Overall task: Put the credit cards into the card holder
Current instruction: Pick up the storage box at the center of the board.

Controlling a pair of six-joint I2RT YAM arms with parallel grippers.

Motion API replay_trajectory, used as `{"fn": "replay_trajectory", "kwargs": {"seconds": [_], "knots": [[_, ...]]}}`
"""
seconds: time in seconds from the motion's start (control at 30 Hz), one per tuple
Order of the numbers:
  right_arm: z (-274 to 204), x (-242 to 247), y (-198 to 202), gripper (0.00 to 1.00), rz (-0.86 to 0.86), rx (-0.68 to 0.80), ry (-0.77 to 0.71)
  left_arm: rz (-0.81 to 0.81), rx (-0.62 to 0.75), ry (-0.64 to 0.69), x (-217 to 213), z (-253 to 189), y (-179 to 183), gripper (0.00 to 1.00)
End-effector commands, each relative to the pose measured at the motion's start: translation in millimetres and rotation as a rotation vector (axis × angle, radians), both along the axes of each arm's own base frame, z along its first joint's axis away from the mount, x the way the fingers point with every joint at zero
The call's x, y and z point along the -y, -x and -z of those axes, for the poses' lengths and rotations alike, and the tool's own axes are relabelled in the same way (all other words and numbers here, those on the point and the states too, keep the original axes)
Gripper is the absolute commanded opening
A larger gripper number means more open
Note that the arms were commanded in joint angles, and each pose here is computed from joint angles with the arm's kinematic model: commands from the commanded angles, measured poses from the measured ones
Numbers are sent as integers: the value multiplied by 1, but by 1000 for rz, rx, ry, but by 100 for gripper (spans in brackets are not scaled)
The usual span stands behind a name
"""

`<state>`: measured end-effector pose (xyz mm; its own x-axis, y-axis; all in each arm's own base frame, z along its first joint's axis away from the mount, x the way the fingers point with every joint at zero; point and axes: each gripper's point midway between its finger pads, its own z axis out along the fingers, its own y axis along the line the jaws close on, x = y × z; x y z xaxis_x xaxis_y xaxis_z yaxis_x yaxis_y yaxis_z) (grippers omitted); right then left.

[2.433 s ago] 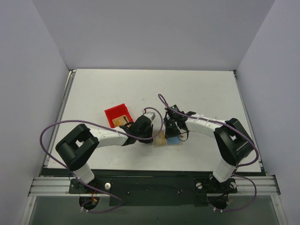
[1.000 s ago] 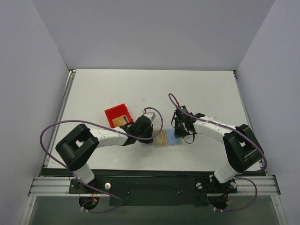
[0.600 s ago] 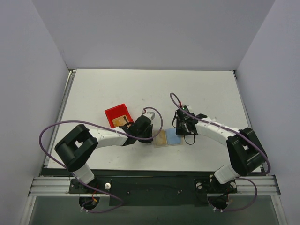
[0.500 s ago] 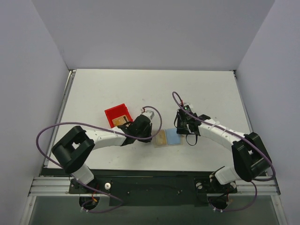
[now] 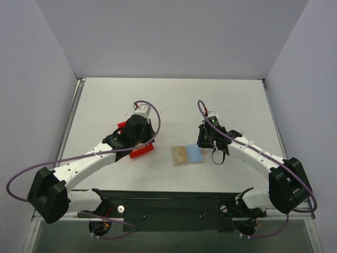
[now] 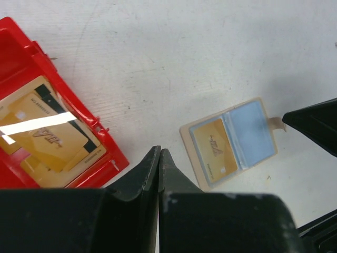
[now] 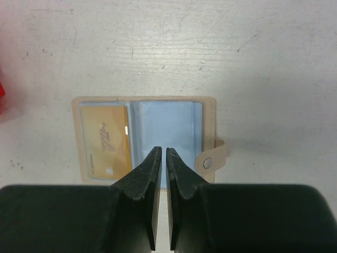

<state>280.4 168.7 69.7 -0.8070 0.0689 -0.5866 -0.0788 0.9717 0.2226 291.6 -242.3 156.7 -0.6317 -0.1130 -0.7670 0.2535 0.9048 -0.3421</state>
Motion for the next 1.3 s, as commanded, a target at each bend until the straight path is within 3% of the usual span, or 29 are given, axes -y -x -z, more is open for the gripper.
{"fn": "replay_trajectory", "kwargs": {"seconds": [0.0,0.23,0.4,0.53,0.57,0.63,1.03,1.27], "knots": [[-2,-11,4,7,-46,-4,-42,-64,22,-38,-29,-13,0,11],[-5,-33,5,15,-114,-19,-78,-171,30,-12,-59,-19,2,22],[-10,-44,7,17,-152,-18,-85,-370,-4,-47,-103,-12,1,35],[-8,-45,10,19,-166,-26,-76,-483,-34,-104,-132,-5,0,49],[-8,-45,10,20,-166,-29,-76,-498,-48,-115,-137,-3,2,64],[-7,-45,11,21,-171,-32,-74,-537,-61,-140,-145,2,2,71],[-1,-46,16,22,-179,-52,-83,-665,-132,-148,-175,45,-4,74],[-1,-46,20,22,-184,-60,-94,-652,-75,88,-173,56,-25,70]]}}
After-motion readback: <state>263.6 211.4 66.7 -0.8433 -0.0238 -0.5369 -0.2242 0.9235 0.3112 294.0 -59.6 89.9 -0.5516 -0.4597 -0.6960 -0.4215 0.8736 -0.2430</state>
